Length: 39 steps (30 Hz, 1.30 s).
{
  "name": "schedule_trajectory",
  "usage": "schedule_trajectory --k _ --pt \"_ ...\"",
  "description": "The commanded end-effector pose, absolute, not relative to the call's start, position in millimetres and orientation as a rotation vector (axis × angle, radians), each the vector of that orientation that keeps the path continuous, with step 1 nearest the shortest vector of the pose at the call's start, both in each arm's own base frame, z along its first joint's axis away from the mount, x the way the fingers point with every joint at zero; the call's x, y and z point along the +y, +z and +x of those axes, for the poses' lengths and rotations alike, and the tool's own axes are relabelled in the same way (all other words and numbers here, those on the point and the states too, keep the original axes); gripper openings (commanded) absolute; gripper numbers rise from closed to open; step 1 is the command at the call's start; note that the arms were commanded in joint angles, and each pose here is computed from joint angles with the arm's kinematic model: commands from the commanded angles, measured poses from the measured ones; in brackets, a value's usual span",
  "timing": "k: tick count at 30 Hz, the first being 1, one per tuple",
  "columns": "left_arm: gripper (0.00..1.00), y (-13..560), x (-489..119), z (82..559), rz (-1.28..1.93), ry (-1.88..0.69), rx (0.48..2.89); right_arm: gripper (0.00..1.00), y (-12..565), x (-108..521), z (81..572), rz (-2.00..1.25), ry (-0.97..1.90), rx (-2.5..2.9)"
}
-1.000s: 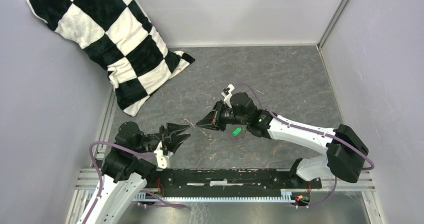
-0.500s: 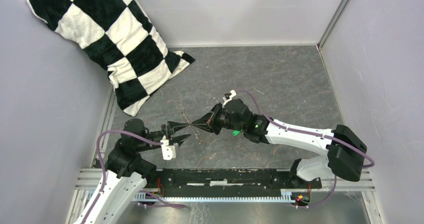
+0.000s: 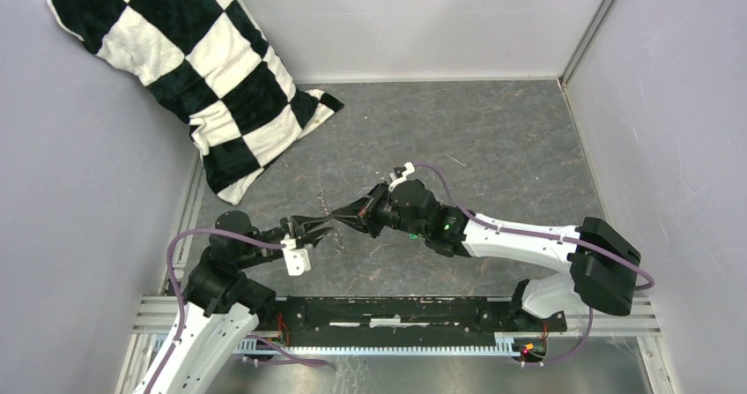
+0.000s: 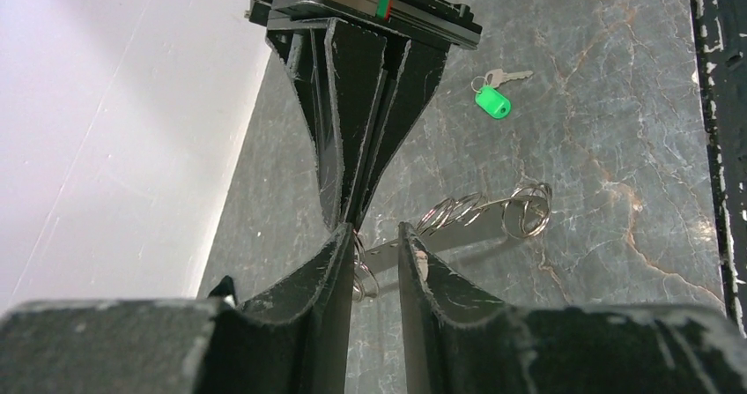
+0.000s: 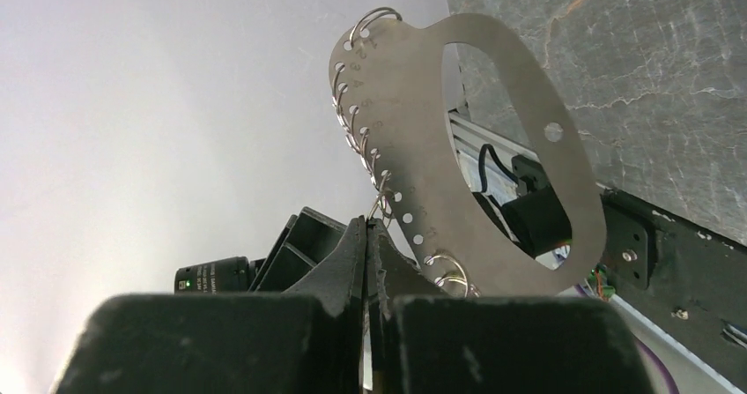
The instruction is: Put the keys on the keyring
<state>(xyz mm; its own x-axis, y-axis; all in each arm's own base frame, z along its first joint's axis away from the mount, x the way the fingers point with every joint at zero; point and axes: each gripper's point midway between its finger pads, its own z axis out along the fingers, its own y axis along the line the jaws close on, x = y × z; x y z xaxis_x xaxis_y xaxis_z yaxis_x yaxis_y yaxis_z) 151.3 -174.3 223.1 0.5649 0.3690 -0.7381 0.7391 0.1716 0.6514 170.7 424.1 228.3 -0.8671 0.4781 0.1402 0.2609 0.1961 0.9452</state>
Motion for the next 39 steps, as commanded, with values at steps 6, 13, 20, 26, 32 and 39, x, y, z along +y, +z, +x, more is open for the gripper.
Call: schedule_trajectory --k 6,13,20,26,32,39 --pt "0.29 228 -168 167 1.371 -0.267 1.052 0.00 244 440 156 0.692 1.872 2.244" --pt "0.17 224 -164 182 1.386 -0.165 1.027 0.00 247 440 154 0.696 1.887 2.233" --pt "0.02 218 -165 179 1.447 -0.115 0.938 0.00 254 441 150 0.690 1.939 2.213" --pt "0.02 211 -174 160 1.482 -0.212 0.881 0.00 257 430 147 0.699 1.988 2.165" --pt "0.07 170 -187 138 1.602 -0.400 0.886 0.00 233 412 147 0.767 1.939 2.165" --pt "0.21 143 -189 137 1.665 -0.462 0.935 0.00 220 410 145 0.823 1.987 2.158"
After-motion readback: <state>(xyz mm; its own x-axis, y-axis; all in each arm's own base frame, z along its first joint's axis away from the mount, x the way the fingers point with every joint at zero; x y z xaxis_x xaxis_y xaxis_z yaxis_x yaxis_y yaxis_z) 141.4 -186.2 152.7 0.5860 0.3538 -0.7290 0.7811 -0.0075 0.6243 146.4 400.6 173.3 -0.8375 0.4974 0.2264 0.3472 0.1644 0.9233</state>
